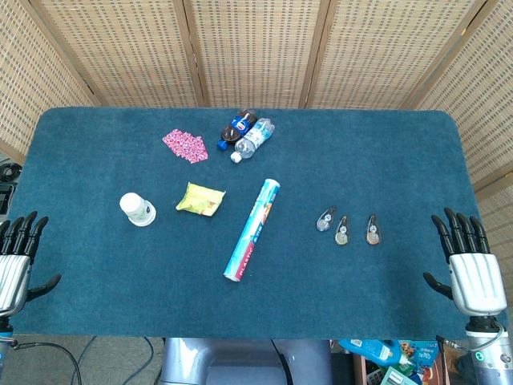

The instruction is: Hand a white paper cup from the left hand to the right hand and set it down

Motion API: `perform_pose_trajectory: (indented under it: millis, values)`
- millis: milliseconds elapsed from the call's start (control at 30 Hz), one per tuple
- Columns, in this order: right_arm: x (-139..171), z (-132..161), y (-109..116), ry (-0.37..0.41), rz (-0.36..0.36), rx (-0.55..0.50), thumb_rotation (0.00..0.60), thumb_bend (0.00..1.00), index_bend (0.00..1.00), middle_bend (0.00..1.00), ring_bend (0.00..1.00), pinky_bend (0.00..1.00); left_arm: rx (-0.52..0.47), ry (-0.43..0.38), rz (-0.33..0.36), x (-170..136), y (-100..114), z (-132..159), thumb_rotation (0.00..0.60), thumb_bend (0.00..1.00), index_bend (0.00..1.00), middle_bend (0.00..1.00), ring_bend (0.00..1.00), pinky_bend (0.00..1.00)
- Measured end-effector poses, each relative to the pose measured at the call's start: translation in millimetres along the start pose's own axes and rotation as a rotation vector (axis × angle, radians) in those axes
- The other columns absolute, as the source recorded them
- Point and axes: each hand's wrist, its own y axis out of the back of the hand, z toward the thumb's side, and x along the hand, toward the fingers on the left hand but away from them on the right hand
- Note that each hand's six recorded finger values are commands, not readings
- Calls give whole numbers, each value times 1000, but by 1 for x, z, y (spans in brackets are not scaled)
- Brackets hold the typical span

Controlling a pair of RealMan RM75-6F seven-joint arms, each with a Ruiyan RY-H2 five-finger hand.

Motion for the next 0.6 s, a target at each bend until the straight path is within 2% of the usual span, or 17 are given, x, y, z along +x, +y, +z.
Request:
perform_pose_trajectory:
  millis: [333,500,600]
  values:
    - [0,0,0,2,6,-7,600,0,0,0,0,0,12,-25,-8,8,-3,2,600,187,0,0,0,0]
    - [-1,0,-2,3,10,-8,600,0,0,0,0,0,26,-101,-6,45,-9,10,600,191,0,0,0,12]
    - [-3,0,-6,0,24,-3,600,0,0,0,0,0,46,-167,-21,76,-15,19,600,191,0,0,3,63]
